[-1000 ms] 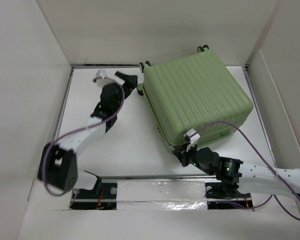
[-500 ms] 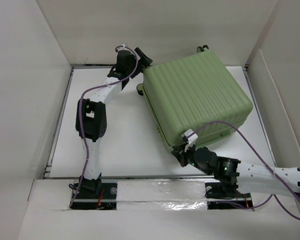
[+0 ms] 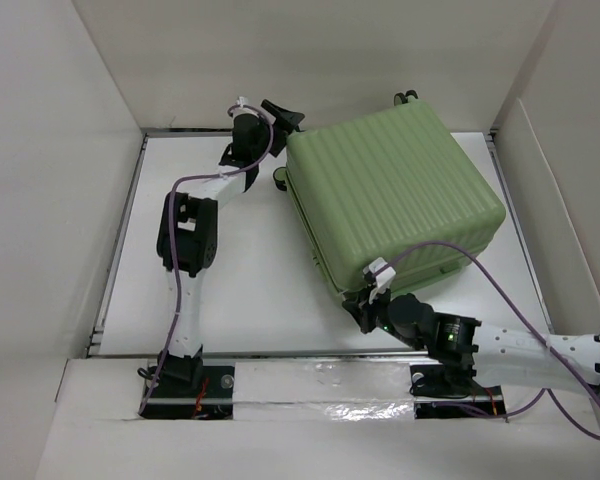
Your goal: Pack the luggage
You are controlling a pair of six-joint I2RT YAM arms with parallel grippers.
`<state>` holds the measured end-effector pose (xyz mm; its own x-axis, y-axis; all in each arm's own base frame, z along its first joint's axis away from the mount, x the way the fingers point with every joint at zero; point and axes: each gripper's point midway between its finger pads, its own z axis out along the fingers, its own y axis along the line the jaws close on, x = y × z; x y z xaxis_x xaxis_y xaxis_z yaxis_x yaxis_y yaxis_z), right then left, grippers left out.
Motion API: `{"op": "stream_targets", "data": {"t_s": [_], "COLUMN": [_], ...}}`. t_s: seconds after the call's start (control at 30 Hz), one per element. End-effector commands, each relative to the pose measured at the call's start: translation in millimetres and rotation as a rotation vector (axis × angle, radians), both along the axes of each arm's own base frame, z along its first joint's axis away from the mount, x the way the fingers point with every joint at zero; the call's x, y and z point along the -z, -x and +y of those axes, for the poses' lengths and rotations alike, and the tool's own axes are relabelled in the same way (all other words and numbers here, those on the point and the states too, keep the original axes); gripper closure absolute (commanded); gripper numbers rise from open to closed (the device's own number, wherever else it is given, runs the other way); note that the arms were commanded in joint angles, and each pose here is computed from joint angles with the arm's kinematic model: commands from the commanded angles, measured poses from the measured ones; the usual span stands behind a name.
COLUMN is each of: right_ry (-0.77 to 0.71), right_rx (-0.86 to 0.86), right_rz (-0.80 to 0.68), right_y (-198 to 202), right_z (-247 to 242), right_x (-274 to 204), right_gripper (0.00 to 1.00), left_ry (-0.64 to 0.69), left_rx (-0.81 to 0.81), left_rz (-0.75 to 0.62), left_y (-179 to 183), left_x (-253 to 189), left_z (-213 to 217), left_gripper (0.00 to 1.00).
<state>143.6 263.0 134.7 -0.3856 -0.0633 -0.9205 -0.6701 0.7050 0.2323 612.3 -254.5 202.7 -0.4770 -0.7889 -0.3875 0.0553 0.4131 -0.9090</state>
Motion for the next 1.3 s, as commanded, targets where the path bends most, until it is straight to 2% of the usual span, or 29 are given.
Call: {"op": "stream_targets", "data": {"t_s": [0.0, 0.03, 0.13, 0.17, 0.23, 0.27, 0.37, 0.4, 0.43, 0.5, 0.57, 0.6, 0.63, 0.67, 0.73, 0.77, 0.8, 0.83, 0.9, 0.93, 1.0, 1.03, 1.07, 1.1, 1.13, 1.17, 1.2, 1.27], "right_ry": [-0.212, -0.208, -0.196, -0.201, -0.217, -0.213, -0.212, -0.207, -0.201, -0.193, -0.182, -0.176, -0.168, -0.165, -0.146, -0.144, -0.143, -0.131, -0.134, -0.135, -0.128, -0.121, -0.115, -0.119, -0.129, -0.182, -0.184, -0.254], "right_rx": [-0.078, -0.064, -0.019, -0.011, -0.008, -0.009, -0.007, -0.010, -0.007, -0.004, -0.004, 0.002, 0.000, 0.007, 0.019, 0.023, 0.015, 0.025, 0.059, 0.070, 0.091, 0.095, 0.099, 0.065, 0.047, 0.035, -0.006, -0.022], "right_rz": [-0.034, -0.034, -0.033, -0.038, -0.055, -0.053, -0.060, -0.059, -0.064, -0.064, -0.081, -0.085, -0.105, -0.116, -0.124, -0.157, -0.168, -0.172, -0.226, -0.239, -0.244, -0.234, -0.220, -0.194, -0.176, -0.160, -0.115, -0.093], "right_y": [7, 4, -9, -12, -20, -22, -26, -27, -29, -34, -39, -45, -50, -55, -70, -77, -82, -90, -112, -119, -133, -135, -136, -126, -118, -111, -90, -76], "right_z": [26, 25, 16, 13, 6, 3, -5, -7, -9, -14, -17, -20, -21, -23, -28, -30, -31, -34, -48, -52, -59, -59, -59, -46, -38, -26, -5, 21], "right_x": [-59, -57, -55, -54, -58, -57, -57, -56, -56, -56, -59, -60, -65, -68, -71, -84, -90, -93, -117, -124, -134, -133, -130, -118, -110, -109, -87, -87], "right_gripper": [1.00, 1.00, 1.00, 1.00, 1.00, 1.00, 1.00, 1.00, 1.00, 1.00, 1.00, 1.00, 1.00, 1.00, 1.00, 1.00, 1.00, 1.00, 1.00, 1.00, 1.00, 1.00, 1.00, 1.00, 1.00, 1.00, 1.00, 1.00], "left_ry": [0.175, 0.190, 0.275, 0.310, 0.389, 0.426, 0.428, 0.404, 0.395, 0.333, 0.321, 0.296, 0.299, 0.276, 0.272, 0.265, 0.231, 0.231, 0.172, 0.168, 0.090, 0.098, 0.075, 0.043, 0.042, -0.015, -0.011, -0.050], "left_rx": [0.068, 0.069, 0.074, 0.082, 0.056, 0.060, 0.049, 0.028, 0.010, -0.053, -0.134, -0.169, -0.196, -0.250, -0.294, -0.327, -0.353, -0.368, -0.404, -0.406, -0.424, -0.429, -0.428, -0.425, -0.424, -0.408, -0.397, -0.350], "left_rz": [-0.162, -0.175, -0.247, -0.298, -0.319, -0.348, -0.377, -0.368, -0.395, -0.377, -0.455, -0.398, -0.445, -0.403, -0.447, -0.451, -0.401, -0.445, -0.393, -0.435, -0.359, -0.404, -0.373, -0.354, -0.402, -0.354, -0.397, -0.360], "left_y": [12, 13, 25, 34, 34, 38, 41, 42, 48, 59, 81, 95, 114, 128, 157, 168, 183, 201, 224, 241, 257, 273, 280, 287, 300, 305, 315, 323], "left_x": [-59, -64, -82, -86, -92, -96, -100, -90, -103, -83, -112, -82, -101, -76, -91, -90, -65, -80, -55, -70, -42, -57, -47, -37, -53, -35, -47, -31], "left_z": [-33, -33, -29, -26, -4, 3, 17, 24, 34, 52, 89, 102, 117, 136, 154, 161, 166, 171, 173, 174, 177, 181, 182, 183, 185, 184, 183, 176], "left_gripper": [0.16, 0.19, 0.47, 0.79, 0.98, 1.00, 1.00, 1.00, 1.00, 1.00, 1.00, 1.00, 1.00, 1.00, 1.00, 1.00, 1.00, 1.00, 1.00, 1.00, 1.00, 1.00, 1.00, 1.00, 1.00, 1.00, 1.00, 1.00]}}
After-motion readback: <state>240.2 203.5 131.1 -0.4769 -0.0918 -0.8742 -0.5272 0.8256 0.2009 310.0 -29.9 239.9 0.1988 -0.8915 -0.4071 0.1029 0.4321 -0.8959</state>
